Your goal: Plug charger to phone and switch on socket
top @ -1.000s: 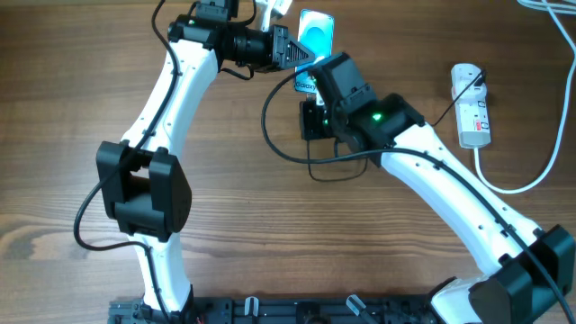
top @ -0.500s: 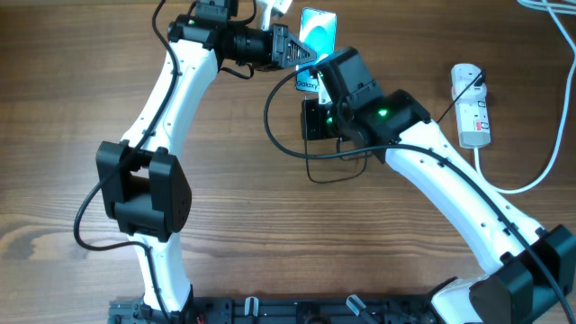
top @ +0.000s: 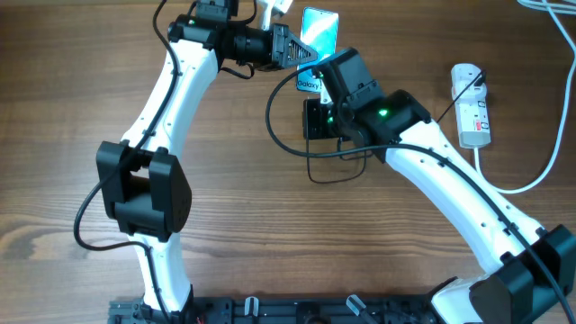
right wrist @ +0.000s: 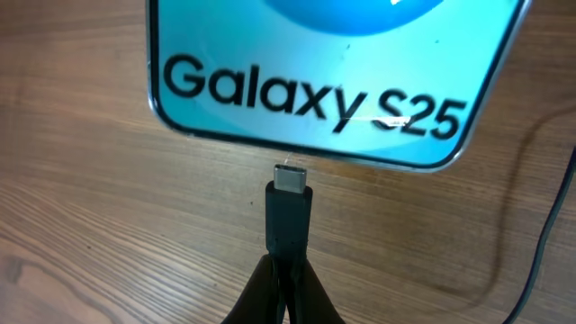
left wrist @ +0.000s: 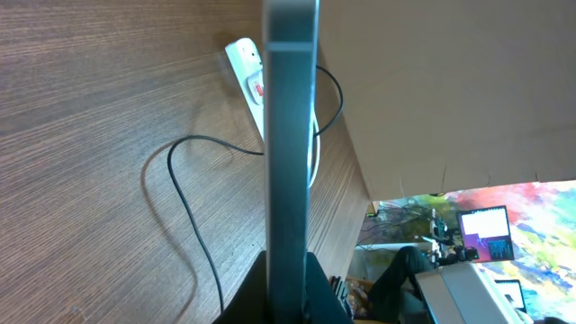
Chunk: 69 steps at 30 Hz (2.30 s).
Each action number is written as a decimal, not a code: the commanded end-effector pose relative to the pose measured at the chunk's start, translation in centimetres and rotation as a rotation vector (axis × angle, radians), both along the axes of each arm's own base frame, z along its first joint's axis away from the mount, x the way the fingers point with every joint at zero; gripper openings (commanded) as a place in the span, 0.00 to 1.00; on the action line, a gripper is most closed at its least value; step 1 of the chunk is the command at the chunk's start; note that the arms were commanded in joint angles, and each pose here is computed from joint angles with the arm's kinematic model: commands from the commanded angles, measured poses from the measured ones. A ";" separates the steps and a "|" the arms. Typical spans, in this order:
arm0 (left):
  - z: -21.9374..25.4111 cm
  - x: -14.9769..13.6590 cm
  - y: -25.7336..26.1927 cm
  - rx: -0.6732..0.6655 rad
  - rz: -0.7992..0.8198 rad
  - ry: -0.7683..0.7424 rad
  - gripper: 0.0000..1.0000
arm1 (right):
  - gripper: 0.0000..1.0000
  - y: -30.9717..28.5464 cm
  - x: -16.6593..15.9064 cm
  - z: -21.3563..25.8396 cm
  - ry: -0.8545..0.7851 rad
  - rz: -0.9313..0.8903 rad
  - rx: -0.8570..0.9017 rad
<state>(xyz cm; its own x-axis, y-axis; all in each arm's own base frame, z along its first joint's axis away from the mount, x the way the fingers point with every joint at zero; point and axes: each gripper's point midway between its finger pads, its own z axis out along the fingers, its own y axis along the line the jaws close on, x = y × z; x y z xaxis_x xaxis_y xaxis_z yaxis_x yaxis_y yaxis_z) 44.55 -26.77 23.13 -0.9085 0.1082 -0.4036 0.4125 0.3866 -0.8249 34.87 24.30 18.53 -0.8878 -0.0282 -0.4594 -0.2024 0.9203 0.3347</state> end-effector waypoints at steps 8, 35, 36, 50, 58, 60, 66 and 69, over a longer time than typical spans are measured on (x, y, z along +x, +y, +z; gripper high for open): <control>2.5 -0.8 -0.2 -0.046 -0.034 -0.051 0.04 | 0.04 -0.9 1.1 1.9 -0.055 -0.032 0.012; 2.8 -1.1 -0.4 -0.067 -0.050 -0.045 0.04 | 0.04 0.1 0.7 2.2 -0.040 -0.002 0.063; 2.8 -1.1 -0.4 -0.066 -0.049 -0.045 0.04 | 0.04 0.1 0.7 2.2 -0.041 -0.002 0.063; 2.8 -1.1 -0.3 -0.066 -0.050 -0.049 0.04 | 0.04 -0.6 1.3 2.2 -0.053 -0.052 0.043; 2.7 -1.0 -0.3 -0.063 -0.048 -0.050 0.04 | 0.04 -0.5 1.4 2.3 -0.060 -0.052 0.047; 2.7 -1.0 -0.3 -0.063 -0.048 -0.050 0.04 | 0.04 -0.5 1.4 2.3 -0.061 -0.053 0.047; 2.7 -1.0 -0.3 -0.063 -0.048 -0.050 0.04 | 0.04 -1.1 1.9 2.6 -0.066 -0.067 0.049; 2.7 -1.0 -0.3 -0.063 -0.048 -0.050 0.04 | 0.04 -0.9 1.7 2.7 -0.069 -0.035 0.048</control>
